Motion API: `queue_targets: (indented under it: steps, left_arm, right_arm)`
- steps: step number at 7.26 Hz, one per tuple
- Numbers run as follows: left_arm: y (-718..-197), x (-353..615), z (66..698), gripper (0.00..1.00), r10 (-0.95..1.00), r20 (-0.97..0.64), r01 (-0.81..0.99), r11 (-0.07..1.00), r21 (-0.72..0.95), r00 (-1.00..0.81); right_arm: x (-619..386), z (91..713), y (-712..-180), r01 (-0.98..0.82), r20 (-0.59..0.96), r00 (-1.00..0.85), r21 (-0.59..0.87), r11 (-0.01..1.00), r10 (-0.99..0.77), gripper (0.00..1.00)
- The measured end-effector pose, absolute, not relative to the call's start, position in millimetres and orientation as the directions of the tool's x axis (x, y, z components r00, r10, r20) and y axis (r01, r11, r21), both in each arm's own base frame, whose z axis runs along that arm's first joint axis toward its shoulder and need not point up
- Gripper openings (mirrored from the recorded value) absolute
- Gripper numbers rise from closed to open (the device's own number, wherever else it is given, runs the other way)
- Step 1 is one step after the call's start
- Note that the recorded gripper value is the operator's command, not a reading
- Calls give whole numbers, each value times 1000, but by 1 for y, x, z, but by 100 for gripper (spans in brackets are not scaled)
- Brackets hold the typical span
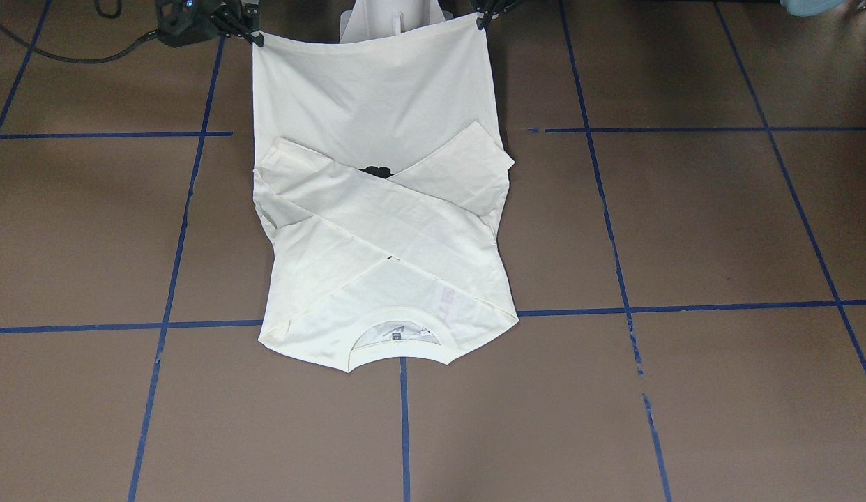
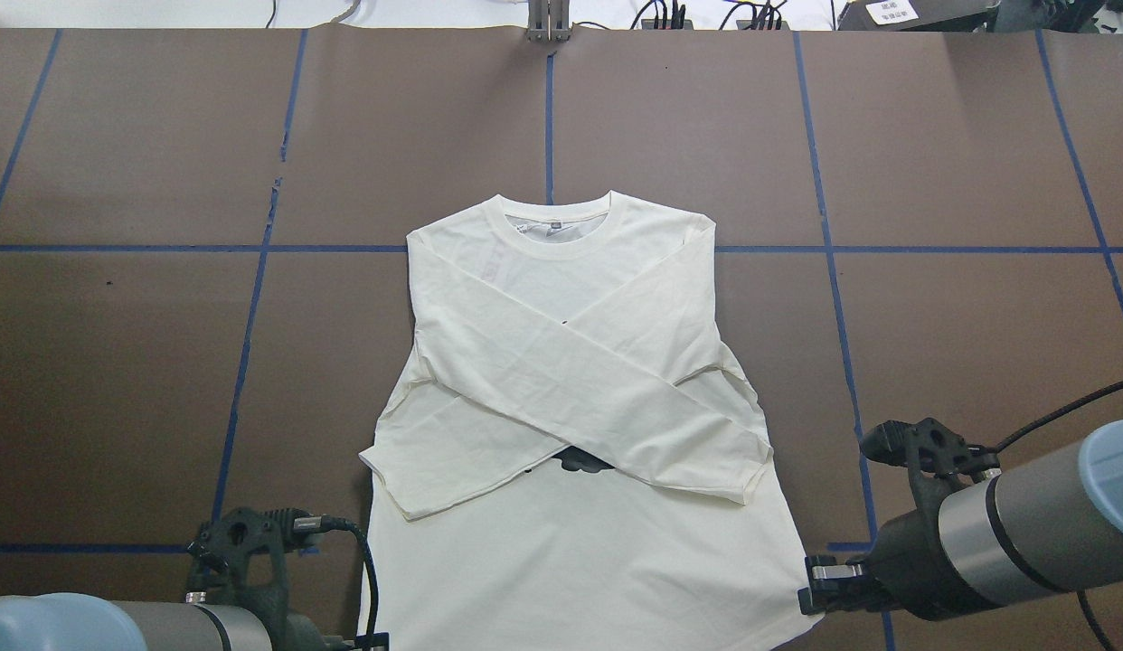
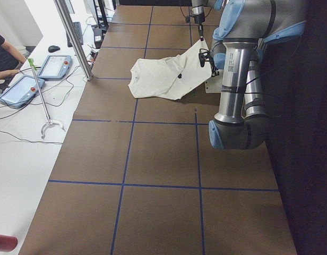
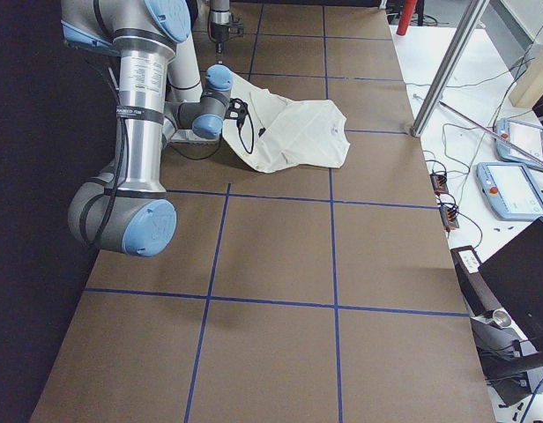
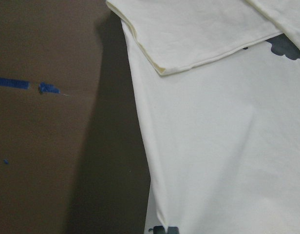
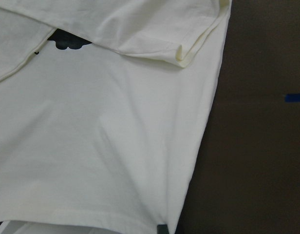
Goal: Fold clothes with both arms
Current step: 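Grasp the hem corners with both grippers and lift them, then fold the hem with both grippers toward the collar, farther from robot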
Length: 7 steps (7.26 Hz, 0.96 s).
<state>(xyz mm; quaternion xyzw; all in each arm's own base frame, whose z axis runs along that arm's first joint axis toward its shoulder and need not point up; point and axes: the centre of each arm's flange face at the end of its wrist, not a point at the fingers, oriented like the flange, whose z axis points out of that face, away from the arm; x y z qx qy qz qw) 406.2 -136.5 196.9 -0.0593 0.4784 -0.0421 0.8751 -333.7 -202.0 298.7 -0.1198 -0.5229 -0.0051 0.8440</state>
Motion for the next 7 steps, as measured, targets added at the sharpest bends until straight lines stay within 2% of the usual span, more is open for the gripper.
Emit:
queue_targets:
  steps: [3,7]
  left_arm:
    - [-168,398,198,0,-108,-836,53,994,-94,538]
    - [-252,373,211,0,-108,-821,140,990,-35,561]
  right_arm:
    - [-323,304,-264,12,890,424,-188,982,165,0]
    - [-323,334,-357,-92,904,372,-188,978,209,0]
